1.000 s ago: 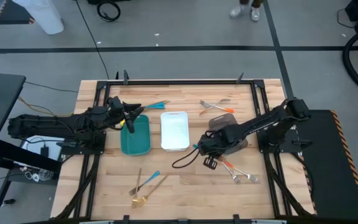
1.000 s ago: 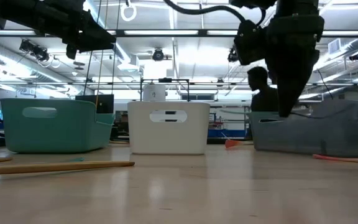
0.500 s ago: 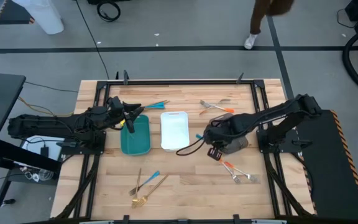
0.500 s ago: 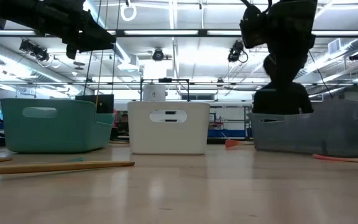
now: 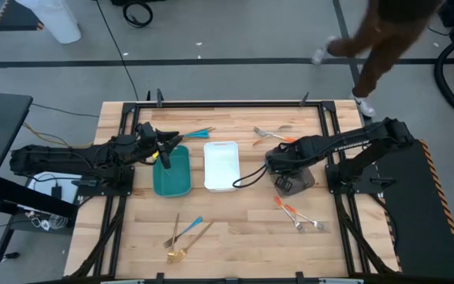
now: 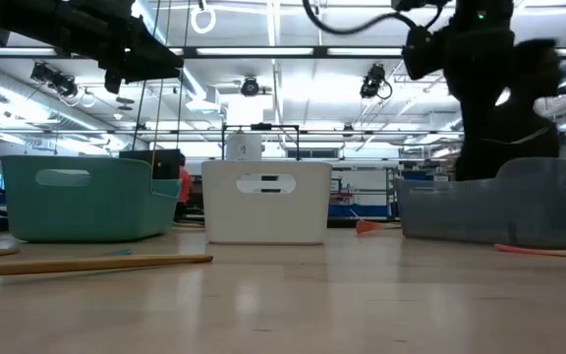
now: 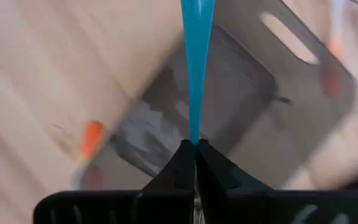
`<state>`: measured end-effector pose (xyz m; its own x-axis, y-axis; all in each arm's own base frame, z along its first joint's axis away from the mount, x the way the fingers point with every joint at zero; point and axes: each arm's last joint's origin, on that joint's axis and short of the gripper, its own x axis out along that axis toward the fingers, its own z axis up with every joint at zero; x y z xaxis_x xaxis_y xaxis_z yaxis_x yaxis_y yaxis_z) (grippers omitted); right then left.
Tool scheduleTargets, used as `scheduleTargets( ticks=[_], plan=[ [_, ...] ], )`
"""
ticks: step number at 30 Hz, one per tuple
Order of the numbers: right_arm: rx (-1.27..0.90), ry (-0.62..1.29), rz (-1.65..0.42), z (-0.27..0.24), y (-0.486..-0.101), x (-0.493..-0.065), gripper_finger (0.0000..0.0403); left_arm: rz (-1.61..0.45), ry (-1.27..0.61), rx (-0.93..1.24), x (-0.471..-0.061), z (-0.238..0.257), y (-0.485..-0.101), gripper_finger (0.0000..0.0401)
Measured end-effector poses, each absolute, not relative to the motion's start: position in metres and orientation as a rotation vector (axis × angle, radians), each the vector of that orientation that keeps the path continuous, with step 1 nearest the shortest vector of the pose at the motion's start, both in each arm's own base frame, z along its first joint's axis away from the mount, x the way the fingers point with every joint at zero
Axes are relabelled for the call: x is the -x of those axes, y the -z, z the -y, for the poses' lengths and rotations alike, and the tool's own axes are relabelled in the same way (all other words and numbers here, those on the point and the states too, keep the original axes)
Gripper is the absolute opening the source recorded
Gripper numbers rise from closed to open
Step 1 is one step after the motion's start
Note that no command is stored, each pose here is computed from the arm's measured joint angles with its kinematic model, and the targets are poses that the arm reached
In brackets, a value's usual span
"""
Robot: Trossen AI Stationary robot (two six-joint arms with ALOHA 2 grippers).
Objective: Sort silverware by color (type)
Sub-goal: Put the blue fork into the white bin
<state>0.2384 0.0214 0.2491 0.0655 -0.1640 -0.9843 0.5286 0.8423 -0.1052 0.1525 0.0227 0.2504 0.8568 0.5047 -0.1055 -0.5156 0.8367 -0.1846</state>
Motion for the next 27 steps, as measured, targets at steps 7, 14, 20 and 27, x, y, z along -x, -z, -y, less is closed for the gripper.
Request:
scheduleTargets(
  ticks=[7,14,20,27],
  plan=[
    [-0.298,0.592,-1.443,-0.018,-0.248,-0.235,0.0009,-0.054,-0.54,0.21,-0.152,-0.023,-0.25,0.0134],
    [-0.293,0.602,-1.436,-0.017,-0.248,-0.236,0.0009,-0.053,-0.54,0.21,-0.152,-0.023,-0.25,0.0134],
    [-0.378,0.533,-1.332,-0.012,-0.249,-0.249,0.0009,-0.054,-0.54,0.21,-0.153,-0.023,-0.25,0.0134],
    [-0.505,0.353,-1.092,-0.004,-0.256,-0.277,0.0009,-0.053,-0.54,0.21,-0.152,-0.023,-0.25,0.0134]
  ],
)
